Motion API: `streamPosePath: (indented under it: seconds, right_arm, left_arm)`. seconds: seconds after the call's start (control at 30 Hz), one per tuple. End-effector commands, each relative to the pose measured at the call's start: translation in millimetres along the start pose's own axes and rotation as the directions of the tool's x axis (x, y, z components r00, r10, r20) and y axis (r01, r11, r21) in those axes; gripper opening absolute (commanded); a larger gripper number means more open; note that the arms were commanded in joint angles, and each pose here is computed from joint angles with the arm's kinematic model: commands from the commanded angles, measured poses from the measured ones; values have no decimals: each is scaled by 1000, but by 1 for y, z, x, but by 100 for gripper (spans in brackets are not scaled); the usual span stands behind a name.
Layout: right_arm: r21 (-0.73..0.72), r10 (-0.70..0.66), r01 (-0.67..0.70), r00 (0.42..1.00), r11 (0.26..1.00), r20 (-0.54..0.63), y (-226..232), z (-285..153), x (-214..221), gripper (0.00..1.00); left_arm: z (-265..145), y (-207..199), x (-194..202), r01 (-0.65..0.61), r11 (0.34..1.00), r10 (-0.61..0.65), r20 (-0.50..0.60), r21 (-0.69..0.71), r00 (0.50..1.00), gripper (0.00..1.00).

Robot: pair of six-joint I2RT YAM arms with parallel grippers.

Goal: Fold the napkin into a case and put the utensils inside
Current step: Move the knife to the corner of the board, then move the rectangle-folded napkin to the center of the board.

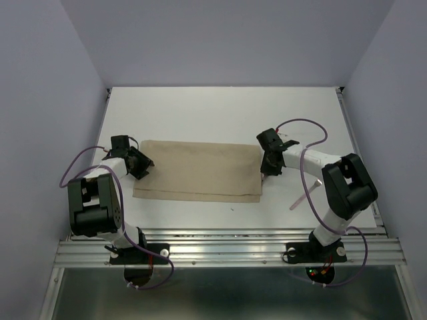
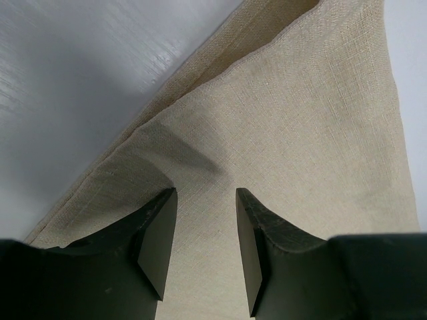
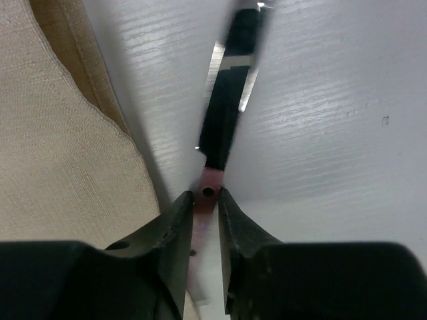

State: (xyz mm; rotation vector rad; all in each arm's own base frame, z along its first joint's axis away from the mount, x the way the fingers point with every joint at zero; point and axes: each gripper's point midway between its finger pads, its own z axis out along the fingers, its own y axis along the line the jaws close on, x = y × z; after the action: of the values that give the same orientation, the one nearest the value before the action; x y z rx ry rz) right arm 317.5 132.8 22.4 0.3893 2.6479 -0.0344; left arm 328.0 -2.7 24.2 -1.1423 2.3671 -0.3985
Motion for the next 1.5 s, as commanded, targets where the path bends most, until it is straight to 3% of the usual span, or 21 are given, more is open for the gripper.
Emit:
streamPosePath:
  seconds: [0.0, 0.13, 0.23, 0.5, 0.6, 0.67, 0.77, 0.87, 1.1, 1.23, 1.3, 1.47]
  right_arm:
    - [26, 17, -17, 1000, 1000, 17, 0, 1, -3, 20]
    - [101, -14, 8, 998, 995, 59, -14, 2, -11, 4]
    - [141, -12, 0, 996, 990, 84, -32, 1, -26, 1]
    - [267, 17, -45, 994, 963, 106, -91, 9, -53, 1]
    - [320, 58, -91, 992, 943, 111, -115, 12, -57, 6]
    - [324, 70, -104, 991, 940, 115, -122, 11, -61, 18]
    - [254, 69, -102, 988, 962, 135, -110, 0, -73, 39]
    - [112, 86, -104, 985, 988, 152, -82, -19, -81, 45]
    - [-122, 39, -18, 985, 992, 171, 11, -58, -66, 44]
    - [-222, -21, 42, 995, 974, 96, 59, -52, -36, 36]
    - [-220, -16, 23, 999, 975, 31, 63, -35, -22, 33]
    - [-154, -31, 35, 999, 987, 30, 50, -14, -12, 33]
  left_arm:
    - [7, 23, 9, -14, 996, 11, -33, -91, 999, 52]
    - [5, 20, 10, -17, 997, 14, -38, -79, 999, 52]
    - [4, 16, 12, -26, 998, 23, -49, -58, 999, 52]
    - [0, 12, 17, -27, 999, 25, -65, -31, 998, 52]
    - [0, 12, 23, -28, 999, 26, -78, -26, 997, 52]
    - [-1, 9, 26, -31, 999, 30, -82, -15, 996, 52]
    - [-4, 6, 30, -37, 999, 37, -83, -5, 996, 52]
    - [-4, 7, 32, -39, 999, 38, -82, -7, 996, 52]
    - [2, 11, 36, -30, 999, 28, -96, -20, 995, 52]
    - [3, 9, 37, -27, 999, 26, -102, -17, 994, 52]
    - [3, 7, 38, -30, 999, 29, -105, -11, 994, 52]
    - [6, 3, 45, -65, 998, 65, -140, 4, 988, 52]
